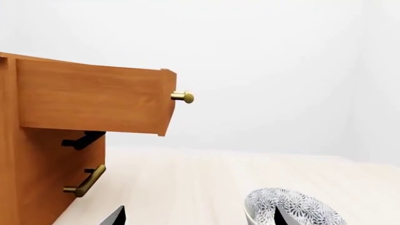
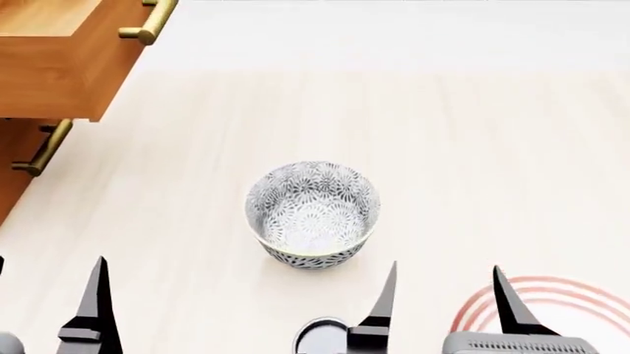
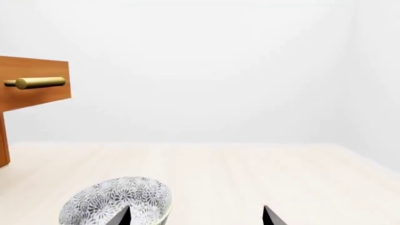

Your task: Put the ketchup in the top drawer of the cabinet.

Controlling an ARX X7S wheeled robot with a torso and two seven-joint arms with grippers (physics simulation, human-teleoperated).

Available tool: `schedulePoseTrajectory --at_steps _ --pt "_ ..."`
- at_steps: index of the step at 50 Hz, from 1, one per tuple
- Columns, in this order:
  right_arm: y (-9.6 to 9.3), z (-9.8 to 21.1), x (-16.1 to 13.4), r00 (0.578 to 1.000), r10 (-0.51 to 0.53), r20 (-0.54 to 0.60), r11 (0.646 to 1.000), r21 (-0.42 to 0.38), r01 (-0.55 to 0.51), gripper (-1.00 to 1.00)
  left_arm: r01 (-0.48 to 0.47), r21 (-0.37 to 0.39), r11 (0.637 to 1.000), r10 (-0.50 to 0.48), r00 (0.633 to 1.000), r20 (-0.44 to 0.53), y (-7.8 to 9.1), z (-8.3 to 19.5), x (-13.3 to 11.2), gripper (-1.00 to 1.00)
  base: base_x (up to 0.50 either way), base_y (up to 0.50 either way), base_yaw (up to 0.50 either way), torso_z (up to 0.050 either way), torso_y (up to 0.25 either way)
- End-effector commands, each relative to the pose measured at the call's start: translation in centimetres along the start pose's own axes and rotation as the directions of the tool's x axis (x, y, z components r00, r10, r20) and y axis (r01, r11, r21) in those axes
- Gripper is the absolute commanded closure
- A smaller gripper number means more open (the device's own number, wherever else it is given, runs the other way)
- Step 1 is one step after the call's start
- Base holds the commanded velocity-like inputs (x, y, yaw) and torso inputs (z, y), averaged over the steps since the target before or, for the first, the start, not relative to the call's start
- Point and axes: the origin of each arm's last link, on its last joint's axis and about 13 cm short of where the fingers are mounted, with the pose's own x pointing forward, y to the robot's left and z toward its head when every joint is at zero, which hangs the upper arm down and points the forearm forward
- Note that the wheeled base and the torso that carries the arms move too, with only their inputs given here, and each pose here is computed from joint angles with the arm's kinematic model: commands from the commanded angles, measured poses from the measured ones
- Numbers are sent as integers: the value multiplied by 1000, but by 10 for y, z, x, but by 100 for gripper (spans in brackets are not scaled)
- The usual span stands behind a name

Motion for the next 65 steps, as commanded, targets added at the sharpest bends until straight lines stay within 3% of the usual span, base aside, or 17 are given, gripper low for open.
schedulePoseTrajectory --at_steps 1,16,38,65 --pt "2 -1 1 1000 9 -3 1000 2 -9 -100 -1 6 1000 2 1000 -5 1 -1 2 -100 379 0 0 0 0" --pt "0 -2 1 1000 3 -8 1000 14 -2 -100 3 3 1000 -3 1000 -11 0 -1 1 -100 371 0 0 0 0" --pt "0 -4 2 1000 17 -5 1000 23 -16 -100 -10 -3 1000 9 1000 -21 2 -6 2 -100 131 0 0 0 1" --pt "1 -3 2 1000 19 -13 999 33 -19 -100 -6 -5 1000 6 1000 -24 3 -7 0 -100 0 491 0 0 0"
